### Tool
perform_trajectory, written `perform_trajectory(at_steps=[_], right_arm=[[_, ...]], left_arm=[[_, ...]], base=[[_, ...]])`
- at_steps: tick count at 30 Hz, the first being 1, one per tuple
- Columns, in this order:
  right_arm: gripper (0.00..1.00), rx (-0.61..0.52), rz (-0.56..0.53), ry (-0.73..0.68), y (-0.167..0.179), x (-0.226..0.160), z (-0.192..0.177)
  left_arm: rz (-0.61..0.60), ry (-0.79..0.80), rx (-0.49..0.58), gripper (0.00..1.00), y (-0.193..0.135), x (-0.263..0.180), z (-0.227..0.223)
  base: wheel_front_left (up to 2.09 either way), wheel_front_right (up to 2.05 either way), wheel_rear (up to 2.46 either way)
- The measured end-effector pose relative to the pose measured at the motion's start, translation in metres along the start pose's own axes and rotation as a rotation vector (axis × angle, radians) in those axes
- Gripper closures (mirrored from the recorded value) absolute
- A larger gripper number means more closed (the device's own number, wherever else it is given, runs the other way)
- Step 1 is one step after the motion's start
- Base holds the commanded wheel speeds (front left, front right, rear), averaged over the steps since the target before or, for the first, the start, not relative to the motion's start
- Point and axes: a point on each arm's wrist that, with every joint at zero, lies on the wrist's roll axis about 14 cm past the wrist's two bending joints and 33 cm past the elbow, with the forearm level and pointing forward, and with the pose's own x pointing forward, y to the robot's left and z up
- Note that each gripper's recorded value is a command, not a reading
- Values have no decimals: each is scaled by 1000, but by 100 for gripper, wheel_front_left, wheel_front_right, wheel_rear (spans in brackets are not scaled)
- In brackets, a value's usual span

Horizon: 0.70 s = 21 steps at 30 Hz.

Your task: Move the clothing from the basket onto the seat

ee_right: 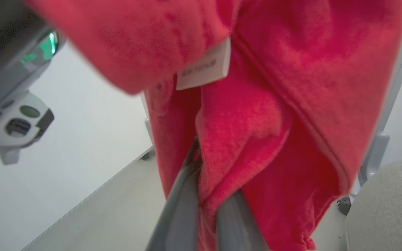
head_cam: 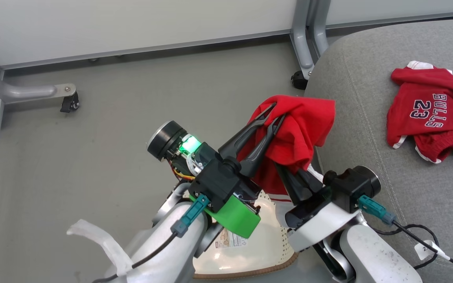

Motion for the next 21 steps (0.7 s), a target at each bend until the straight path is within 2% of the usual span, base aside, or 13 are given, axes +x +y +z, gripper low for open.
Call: perform_trajectory(at_steps=[16, 17, 18, 19, 21], right_arm=[[100, -9, -2, 1, -2, -2, 0], [100, -10, -2, -1, -2, -2, 1], [100, -10, -3, -1, -1, -2, 1], [100, -10, -3, -2, -1, -2, 1], [100, -10, -3, -2, -1, -2, 1]], left_arm=[[-5, 19, -10, 100, -2, -2, -5], [-6, 23, -8, 84, -2, -3, -6], [-6, 24, -7, 5, -2, -3, -6], [-5, 24, -6, 0, -2, -3, -6], [-1, 24, -2, 0, -1, -3, -5]], base=[[0, 0, 0], [0, 0, 0], [0, 0, 0], [0, 0, 0], [0, 0, 0]])
